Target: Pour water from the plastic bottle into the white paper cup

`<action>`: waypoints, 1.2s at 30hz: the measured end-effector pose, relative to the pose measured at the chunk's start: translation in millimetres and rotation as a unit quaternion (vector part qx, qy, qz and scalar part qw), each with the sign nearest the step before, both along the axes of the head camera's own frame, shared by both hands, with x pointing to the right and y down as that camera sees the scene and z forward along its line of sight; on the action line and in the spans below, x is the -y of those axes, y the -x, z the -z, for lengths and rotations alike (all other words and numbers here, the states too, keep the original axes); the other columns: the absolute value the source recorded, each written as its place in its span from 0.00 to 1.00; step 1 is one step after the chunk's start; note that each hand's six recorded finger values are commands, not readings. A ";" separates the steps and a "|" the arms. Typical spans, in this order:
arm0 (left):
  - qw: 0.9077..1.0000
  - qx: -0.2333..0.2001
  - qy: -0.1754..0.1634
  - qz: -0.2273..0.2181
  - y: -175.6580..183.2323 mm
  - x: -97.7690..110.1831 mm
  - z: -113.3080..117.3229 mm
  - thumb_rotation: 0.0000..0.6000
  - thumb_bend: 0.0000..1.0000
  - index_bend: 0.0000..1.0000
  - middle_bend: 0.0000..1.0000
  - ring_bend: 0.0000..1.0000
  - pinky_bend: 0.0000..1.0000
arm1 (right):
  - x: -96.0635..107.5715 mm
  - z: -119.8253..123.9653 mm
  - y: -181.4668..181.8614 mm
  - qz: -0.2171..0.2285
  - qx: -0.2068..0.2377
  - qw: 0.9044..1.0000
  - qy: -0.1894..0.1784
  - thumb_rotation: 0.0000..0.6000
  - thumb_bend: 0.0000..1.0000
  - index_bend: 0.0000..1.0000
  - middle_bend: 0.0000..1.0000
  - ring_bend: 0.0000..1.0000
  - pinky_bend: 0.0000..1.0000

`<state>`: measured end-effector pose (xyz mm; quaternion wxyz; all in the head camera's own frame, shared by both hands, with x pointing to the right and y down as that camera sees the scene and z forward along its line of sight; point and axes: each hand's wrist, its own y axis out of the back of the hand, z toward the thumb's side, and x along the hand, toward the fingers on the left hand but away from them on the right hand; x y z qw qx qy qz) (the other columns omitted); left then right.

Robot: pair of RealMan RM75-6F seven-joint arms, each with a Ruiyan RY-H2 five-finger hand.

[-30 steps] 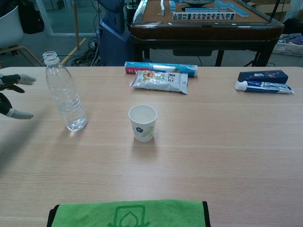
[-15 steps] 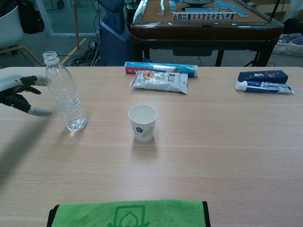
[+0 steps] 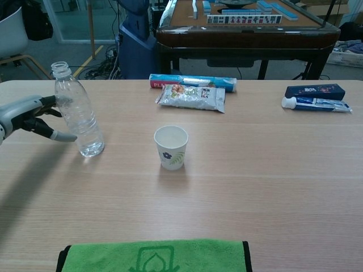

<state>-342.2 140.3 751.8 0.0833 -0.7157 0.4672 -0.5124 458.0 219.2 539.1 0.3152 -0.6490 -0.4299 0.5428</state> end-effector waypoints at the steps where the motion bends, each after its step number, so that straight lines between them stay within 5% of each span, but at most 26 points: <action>1: 1.000 -0.003 0.001 0.003 -0.5 -0.1 -0.4 1.00 0.02 0.00 0.06 0.13 0.41 | -0.1 0.4 -0.1 0.000 0.000 1.000 0.000 1.00 0.08 0.26 0.28 0.15 0.34; 19: 0.999 -0.042 0.005 0.025 -23.4 5.6 -8.8 1.00 0.02 0.02 0.06 0.14 0.41 | -1.1 2.9 0.9 0.002 0.004 1.000 -0.003 1.00 0.08 0.26 0.28 0.15 0.34; 36: 0.997 -0.064 -0.006 0.052 -34.4 11.7 -13.4 1.00 0.02 0.19 0.16 0.24 0.43 | -1.2 6.8 0.5 0.002 0.007 1.000 -0.008 1.00 0.08 0.26 0.28 0.15 0.34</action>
